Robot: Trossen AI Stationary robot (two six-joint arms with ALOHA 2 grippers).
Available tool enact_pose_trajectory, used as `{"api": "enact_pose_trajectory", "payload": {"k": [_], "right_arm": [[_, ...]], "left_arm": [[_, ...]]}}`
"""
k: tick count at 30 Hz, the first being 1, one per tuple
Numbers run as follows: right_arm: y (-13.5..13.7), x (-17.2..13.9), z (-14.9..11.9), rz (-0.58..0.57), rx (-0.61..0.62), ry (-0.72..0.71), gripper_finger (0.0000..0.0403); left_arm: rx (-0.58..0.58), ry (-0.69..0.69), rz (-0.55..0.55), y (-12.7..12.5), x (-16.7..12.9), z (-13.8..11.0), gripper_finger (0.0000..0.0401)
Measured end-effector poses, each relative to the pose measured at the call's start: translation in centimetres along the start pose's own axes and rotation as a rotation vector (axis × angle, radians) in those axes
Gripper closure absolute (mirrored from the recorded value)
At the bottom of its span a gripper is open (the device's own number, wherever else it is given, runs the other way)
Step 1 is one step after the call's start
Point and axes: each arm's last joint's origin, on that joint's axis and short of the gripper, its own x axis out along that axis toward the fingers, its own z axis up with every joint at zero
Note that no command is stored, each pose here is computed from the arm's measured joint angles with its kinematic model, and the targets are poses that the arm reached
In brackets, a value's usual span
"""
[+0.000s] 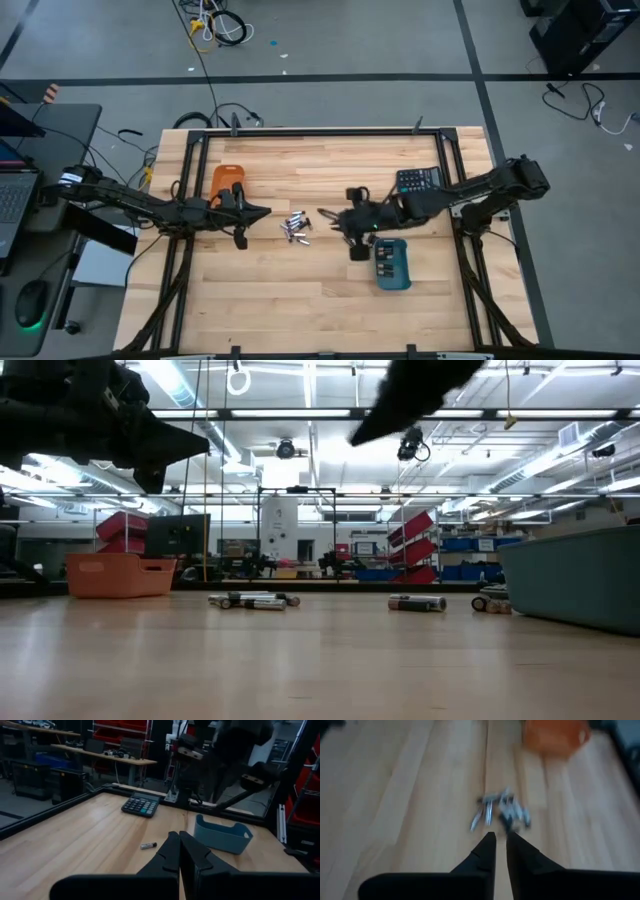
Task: Sort batteries
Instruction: Put the black battery into the blue bin
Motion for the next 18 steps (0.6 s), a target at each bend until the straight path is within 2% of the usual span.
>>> {"api": "enact_pose_trajectory", "payload": {"k": [3,10,14,18], "right_arm": [[-1.2,1.3,0.5,-0.009,-0.006,-0.067,0.0374],[-3.5,4.8,0.5,-0.057,0.084,-0.168,0.0373],[-4.0,6.8,0.7,0.006,0.119,-0.144,0.0376],[-4.3,8.8,1.5,0.015,0.134,-0.075,0.0378]], "left_arm": [[0.000,0.001,0.000,0.0,0.0,0.0,0.0401],[0.003,0.009,0.002,0.0,0.0,-0.1,0.0401],[0.004,0.011,0.003,0.0,0.0,-0.1,0.0401],[0.005,0.011,0.003,0.0,0.0,-0.1,0.0401]]}}
